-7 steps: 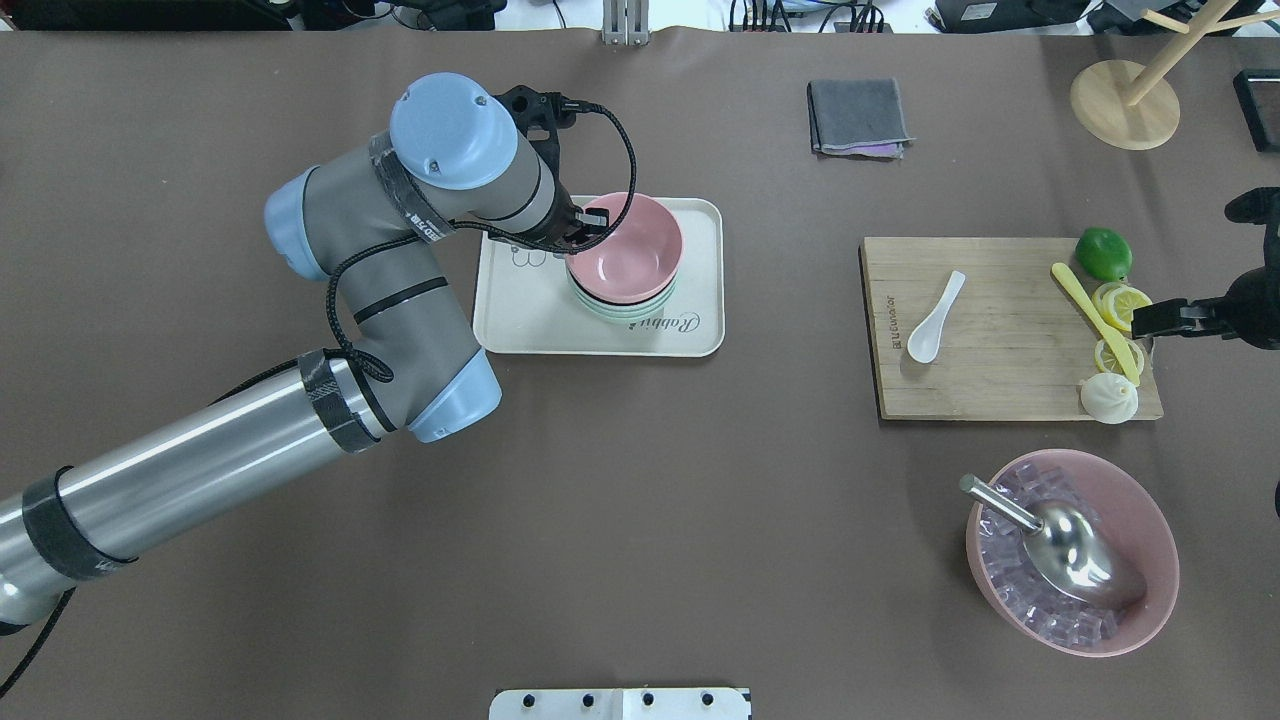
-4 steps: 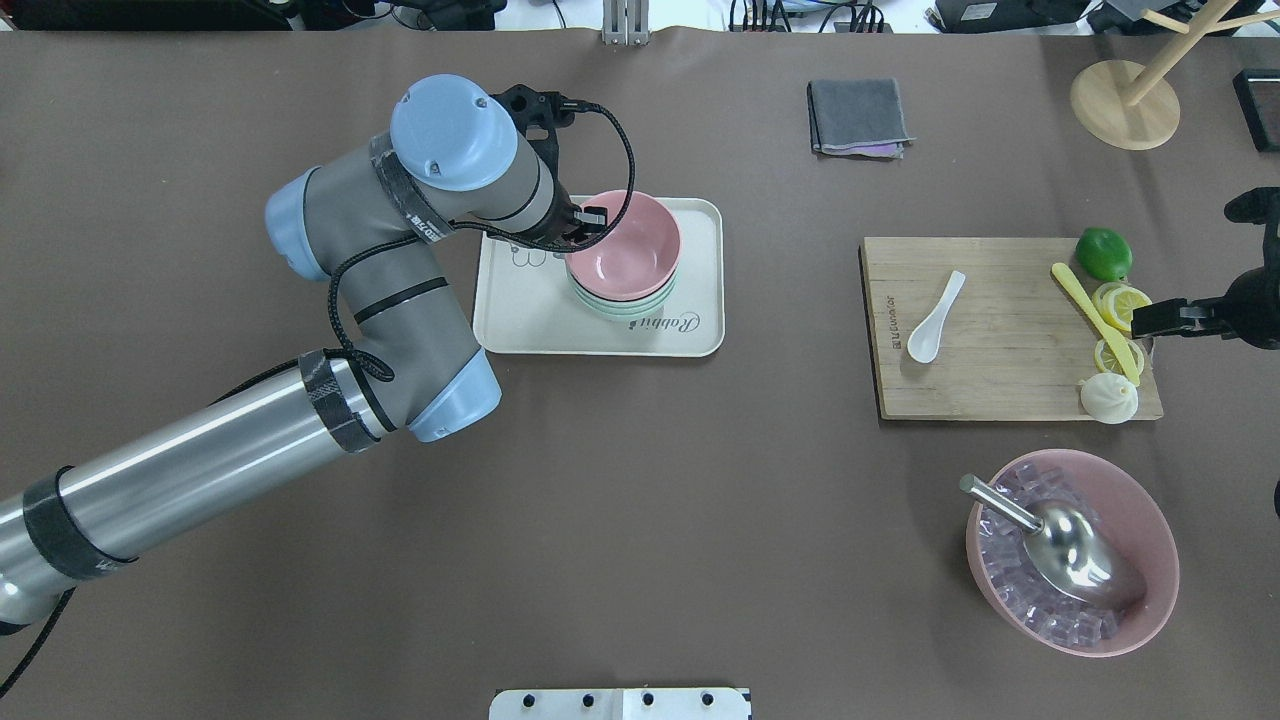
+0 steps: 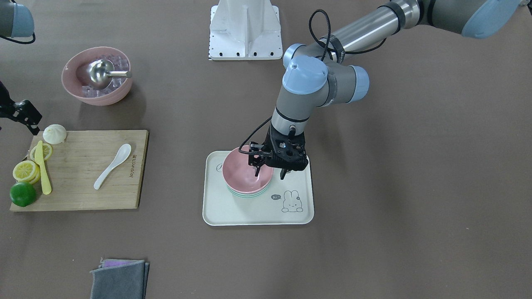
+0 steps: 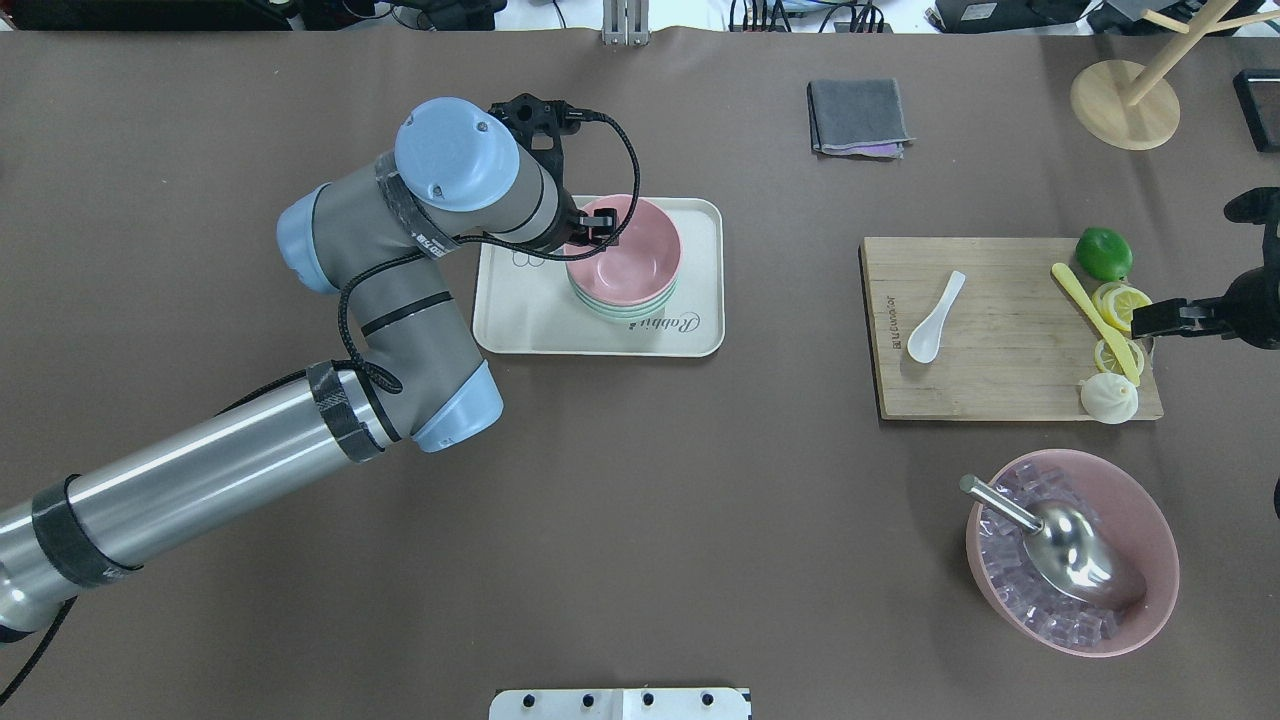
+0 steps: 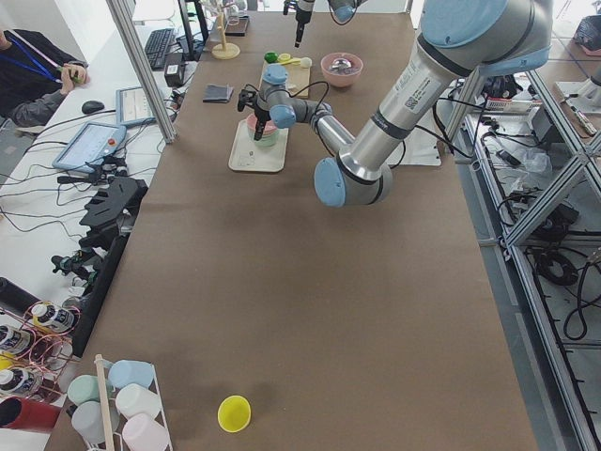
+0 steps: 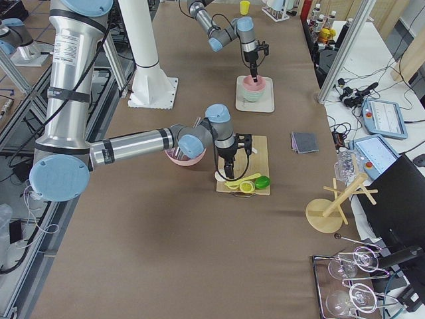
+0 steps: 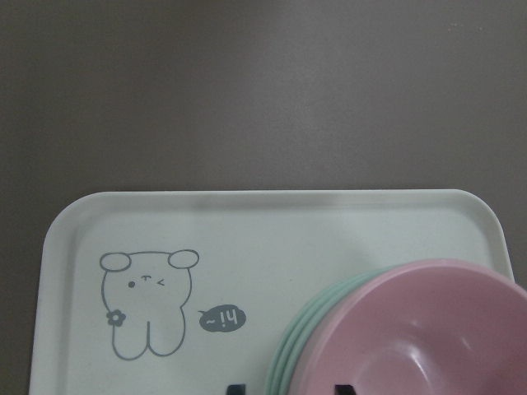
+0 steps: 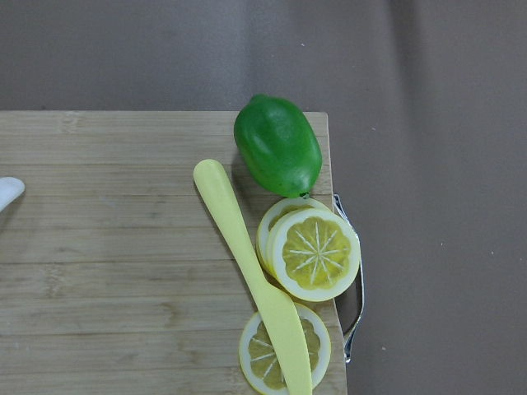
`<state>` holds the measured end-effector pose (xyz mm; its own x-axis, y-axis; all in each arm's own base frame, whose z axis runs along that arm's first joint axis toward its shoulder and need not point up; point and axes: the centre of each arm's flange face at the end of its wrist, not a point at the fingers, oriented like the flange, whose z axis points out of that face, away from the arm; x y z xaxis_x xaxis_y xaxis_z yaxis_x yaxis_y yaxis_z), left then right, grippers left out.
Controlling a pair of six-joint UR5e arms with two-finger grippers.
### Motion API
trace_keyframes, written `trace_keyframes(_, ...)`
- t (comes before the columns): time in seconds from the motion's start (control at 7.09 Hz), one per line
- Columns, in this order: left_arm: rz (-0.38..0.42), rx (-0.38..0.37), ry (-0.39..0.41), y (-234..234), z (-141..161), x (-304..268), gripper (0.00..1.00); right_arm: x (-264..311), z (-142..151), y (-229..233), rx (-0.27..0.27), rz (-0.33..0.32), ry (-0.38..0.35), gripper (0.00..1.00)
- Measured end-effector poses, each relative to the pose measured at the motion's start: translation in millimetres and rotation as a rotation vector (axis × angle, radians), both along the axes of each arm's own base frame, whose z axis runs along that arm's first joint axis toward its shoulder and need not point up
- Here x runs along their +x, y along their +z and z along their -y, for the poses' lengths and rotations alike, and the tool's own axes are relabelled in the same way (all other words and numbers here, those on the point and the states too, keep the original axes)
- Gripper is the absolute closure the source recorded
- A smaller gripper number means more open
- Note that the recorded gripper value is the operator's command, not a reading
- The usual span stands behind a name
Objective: Stack pink bowl on green and place spoon
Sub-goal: 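Lower the pink bowl into the green bowl and open the left gripper, then retract the left arm while the right gripper reaches to the white spoon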
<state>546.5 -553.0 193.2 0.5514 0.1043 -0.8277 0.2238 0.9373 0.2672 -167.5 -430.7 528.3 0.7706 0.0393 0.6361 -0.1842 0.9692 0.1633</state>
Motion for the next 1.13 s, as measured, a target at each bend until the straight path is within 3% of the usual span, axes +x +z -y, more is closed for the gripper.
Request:
trace_keyframes(0.28,-0.028,0.008,0.006,-15,0,-13,0.01,-7,7,-4,0.009,0.006,-0.004,0.0)
trace_keyframes(0.56,-0.052,-0.018,0.092,3,10,-78,0.01,-36,23,-25,0.032,0.036,-0.017,0.0)
trace_keyframes(0.85,-0.003,0.05,0.215,69,22,-199,0.01,-87,42,-59,-0.001,0.097,0.048,0.0)
trace_keyframes(1.13,0.06,0.153,0.323,170,34,-340,0.01,-146,63,-77,-0.028,0.104,0.122,0.0)
